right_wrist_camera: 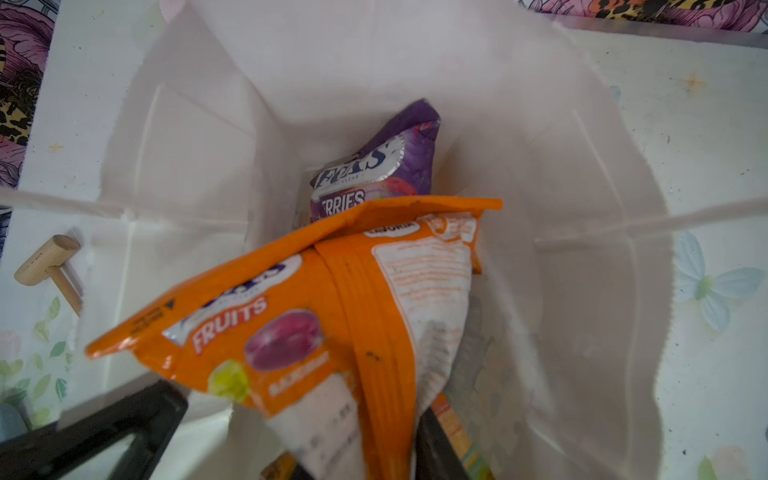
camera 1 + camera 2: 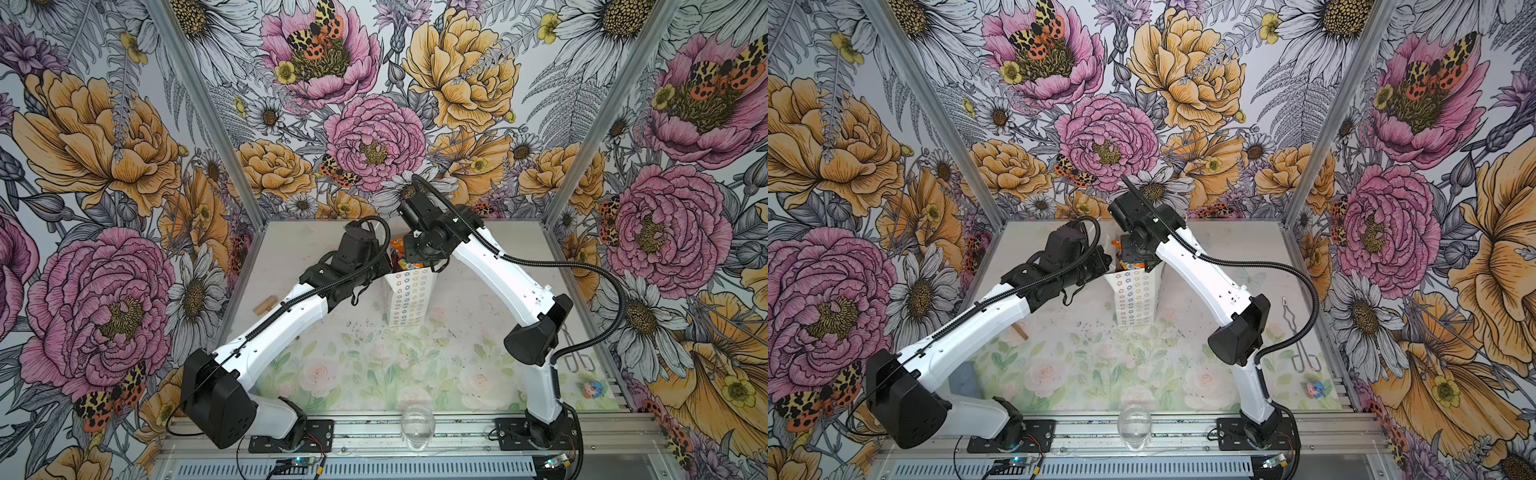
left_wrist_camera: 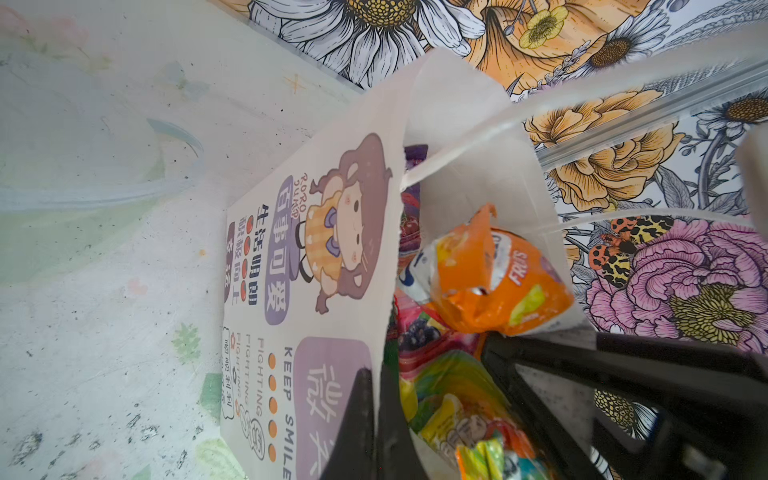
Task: Place the snacks into the paper bag
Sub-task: 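Carry the orange bag over the paper bag and lower it inside with the right gripper, then open the right gripper to release the orange bag into the paper bag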
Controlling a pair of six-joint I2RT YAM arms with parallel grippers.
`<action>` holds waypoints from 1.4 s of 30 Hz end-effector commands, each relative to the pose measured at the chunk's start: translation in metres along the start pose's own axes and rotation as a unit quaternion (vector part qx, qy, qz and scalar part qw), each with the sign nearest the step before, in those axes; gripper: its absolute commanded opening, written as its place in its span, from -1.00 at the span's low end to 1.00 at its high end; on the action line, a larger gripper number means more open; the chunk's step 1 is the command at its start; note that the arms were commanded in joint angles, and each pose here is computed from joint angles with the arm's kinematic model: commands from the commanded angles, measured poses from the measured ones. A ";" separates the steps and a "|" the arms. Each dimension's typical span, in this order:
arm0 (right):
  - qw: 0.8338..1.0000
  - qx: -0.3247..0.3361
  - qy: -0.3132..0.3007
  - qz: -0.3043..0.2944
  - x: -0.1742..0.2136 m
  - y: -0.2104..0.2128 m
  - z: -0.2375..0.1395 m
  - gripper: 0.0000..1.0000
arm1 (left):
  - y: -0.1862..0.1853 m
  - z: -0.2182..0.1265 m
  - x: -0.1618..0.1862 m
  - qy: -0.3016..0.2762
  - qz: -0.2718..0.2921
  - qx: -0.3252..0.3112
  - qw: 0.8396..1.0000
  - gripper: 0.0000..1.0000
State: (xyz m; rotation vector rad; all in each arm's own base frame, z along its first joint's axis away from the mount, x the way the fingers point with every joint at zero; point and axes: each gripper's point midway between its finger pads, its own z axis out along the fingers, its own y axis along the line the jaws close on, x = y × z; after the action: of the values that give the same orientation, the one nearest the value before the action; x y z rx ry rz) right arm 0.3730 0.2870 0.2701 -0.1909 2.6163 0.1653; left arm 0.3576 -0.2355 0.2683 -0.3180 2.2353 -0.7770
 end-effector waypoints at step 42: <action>0.990 -0.119 -0.075 -0.011 -0.028 0.022 -0.068 0.01 | -0.009 -0.059 -0.043 -0.090 -0.010 0.035 0.995 -0.06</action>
State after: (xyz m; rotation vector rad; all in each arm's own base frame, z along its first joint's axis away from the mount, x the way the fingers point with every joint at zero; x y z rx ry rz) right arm 0.3649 0.3041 0.3061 -0.2630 2.5397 0.3810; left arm 0.3488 -0.2123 0.3237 -0.3524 2.0705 -0.8392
